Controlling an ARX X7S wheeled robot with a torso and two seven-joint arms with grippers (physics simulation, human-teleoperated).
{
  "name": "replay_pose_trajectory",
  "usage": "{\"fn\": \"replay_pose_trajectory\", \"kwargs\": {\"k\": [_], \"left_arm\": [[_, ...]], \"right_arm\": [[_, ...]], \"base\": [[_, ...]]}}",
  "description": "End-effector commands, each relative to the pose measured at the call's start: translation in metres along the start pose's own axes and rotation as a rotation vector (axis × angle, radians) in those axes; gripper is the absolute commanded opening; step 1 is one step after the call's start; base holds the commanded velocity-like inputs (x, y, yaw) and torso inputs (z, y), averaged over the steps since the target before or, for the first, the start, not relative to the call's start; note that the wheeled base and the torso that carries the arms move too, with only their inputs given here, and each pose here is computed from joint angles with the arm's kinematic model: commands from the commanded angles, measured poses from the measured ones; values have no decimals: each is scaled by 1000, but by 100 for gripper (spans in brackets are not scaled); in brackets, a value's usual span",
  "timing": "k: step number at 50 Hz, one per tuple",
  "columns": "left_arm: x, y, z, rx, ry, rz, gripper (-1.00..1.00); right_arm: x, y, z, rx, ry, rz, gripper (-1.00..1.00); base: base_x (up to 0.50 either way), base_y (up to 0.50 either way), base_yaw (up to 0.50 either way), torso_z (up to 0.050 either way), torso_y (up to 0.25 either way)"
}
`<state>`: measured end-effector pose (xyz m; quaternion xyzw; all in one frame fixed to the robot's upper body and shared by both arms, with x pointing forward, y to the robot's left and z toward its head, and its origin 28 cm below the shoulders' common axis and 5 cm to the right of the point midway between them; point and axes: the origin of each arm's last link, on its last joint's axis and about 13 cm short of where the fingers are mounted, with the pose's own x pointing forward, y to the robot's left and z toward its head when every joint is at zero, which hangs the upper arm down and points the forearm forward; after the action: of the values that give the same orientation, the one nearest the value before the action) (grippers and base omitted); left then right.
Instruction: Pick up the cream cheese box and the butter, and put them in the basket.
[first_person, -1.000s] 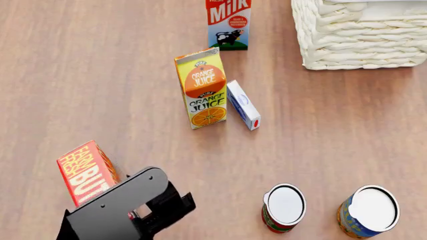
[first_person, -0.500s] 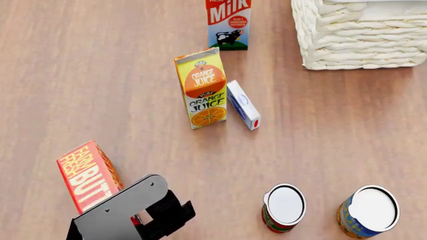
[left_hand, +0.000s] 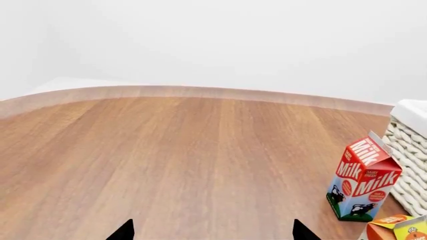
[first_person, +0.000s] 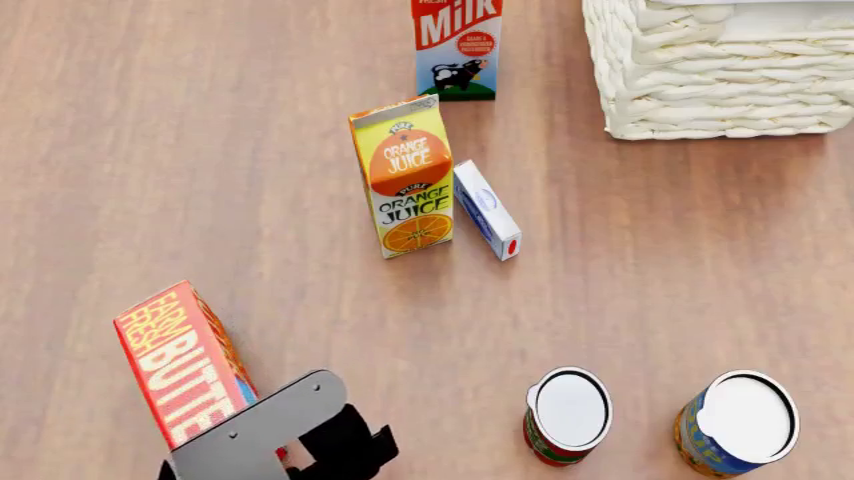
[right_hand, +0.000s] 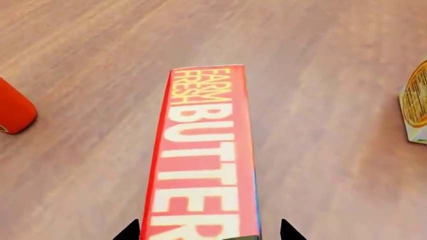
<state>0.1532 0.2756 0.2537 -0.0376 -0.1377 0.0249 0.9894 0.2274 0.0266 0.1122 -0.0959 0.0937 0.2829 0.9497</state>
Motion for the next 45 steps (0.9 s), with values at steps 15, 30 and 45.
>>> {"fn": "replay_pose_trajectory", "kwargs": {"k": [15, 30, 45], "left_arm": [[0, 0, 0, -2, -2, 2, 100], [0, 0, 0, -1, -4, 2, 100], [-2, -1, 2, 0, -7, -2, 100]], "right_arm": [[2, 1, -9, 10, 16, -1, -100], [-26, -9, 51, -3, -174, -31, -100], [-47, -16, 84, -36, -286, -59, -100]], "base": [[0, 1, 1, 0, 0], [0, 0, 0, 0, 0], [0, 0, 0, 0, 0]]}}
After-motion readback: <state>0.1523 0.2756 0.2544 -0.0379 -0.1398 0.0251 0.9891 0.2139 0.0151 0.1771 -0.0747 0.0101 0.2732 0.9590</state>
